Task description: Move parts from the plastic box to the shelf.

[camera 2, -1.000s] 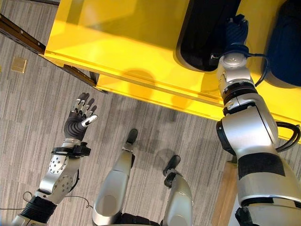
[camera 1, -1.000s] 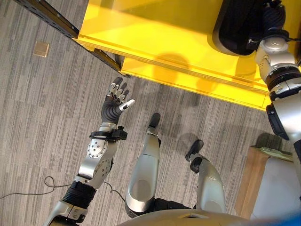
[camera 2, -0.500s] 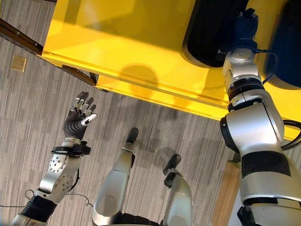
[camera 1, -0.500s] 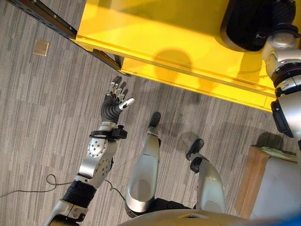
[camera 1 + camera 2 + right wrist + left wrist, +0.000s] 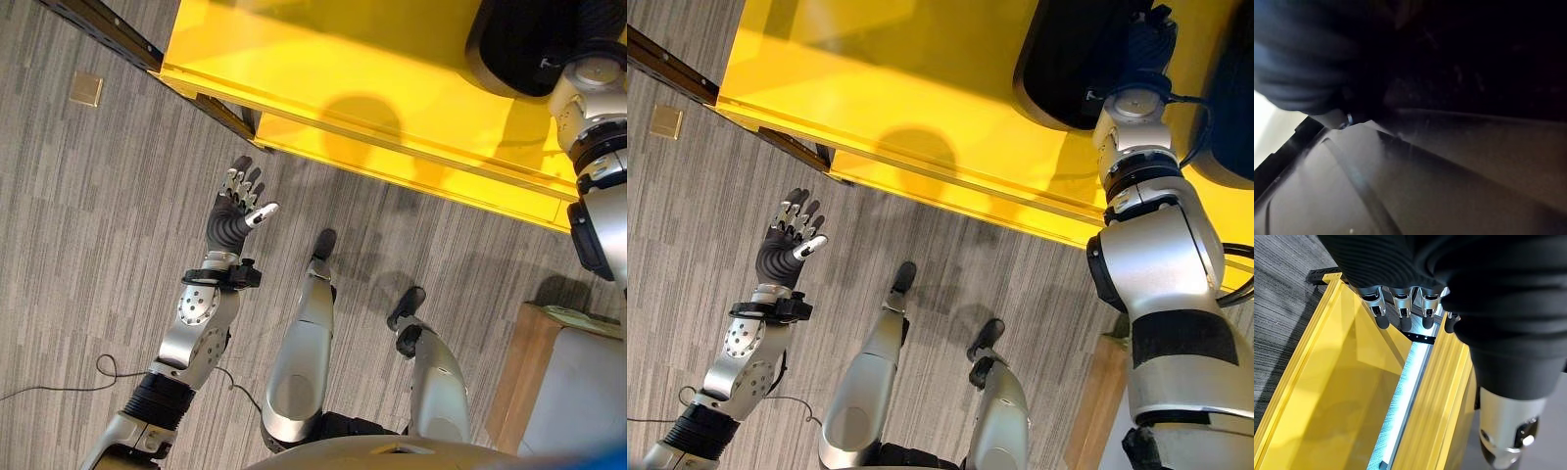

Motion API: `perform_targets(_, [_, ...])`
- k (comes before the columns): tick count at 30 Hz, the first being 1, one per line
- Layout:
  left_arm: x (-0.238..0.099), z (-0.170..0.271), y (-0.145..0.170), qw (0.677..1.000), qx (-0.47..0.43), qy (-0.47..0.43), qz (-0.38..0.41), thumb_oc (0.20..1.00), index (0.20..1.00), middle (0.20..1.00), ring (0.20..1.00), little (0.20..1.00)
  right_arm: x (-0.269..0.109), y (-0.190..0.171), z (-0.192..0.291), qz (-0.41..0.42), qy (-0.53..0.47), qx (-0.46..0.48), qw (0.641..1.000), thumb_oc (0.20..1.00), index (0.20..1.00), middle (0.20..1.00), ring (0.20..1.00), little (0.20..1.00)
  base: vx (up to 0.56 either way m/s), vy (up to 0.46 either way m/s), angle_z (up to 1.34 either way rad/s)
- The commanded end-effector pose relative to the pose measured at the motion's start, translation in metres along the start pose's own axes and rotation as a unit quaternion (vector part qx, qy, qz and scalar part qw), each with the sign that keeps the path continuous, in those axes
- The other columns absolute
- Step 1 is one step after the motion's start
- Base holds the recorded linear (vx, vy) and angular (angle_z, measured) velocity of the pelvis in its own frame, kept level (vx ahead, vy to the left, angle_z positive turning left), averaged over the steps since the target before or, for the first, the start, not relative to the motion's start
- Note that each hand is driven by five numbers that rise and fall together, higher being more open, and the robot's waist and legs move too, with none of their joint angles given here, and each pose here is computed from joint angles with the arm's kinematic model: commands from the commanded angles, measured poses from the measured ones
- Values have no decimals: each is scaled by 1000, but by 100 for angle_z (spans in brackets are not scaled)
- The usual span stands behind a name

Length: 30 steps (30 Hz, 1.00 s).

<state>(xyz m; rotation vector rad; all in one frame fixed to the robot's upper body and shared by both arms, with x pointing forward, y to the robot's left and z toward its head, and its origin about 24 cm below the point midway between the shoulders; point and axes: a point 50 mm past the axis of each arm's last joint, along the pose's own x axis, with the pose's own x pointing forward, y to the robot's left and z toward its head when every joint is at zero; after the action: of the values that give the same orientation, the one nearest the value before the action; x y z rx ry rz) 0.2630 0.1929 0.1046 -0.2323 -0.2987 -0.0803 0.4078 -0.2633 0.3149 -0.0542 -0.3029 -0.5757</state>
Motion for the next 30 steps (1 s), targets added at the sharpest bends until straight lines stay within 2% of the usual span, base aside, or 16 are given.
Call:
perform_targets(1, [0,19,-10,998,-8,-53,-31,1000,1000,1000,1000,1000,1,3,15,-4,-16,66,998,1000,1000,1000,1000,1000,0,0,0])
perform_targets(9, [0,18,-8,998,-8,-48,-29,1000,1000,1000,1000,1000,-5,23,19,25,-20,83,996,1000,1000,1000,1000,1000,0,0,0])
perform_targets(21, [-1,19,-6,999,-8,-48,-24,1000,1000,1000,1000,1000,-8,32,27,41,-40,88,995,1000,1000,1000,1000,1000,0,0,0])
perform_targets(30, [-1,20,-2,999,-5,-50,-15,1000,1000,1000,1000,1000,-12,42,44,53,-89,30,994,1000,1000,1000,1000,1000,-2,-1,-3])
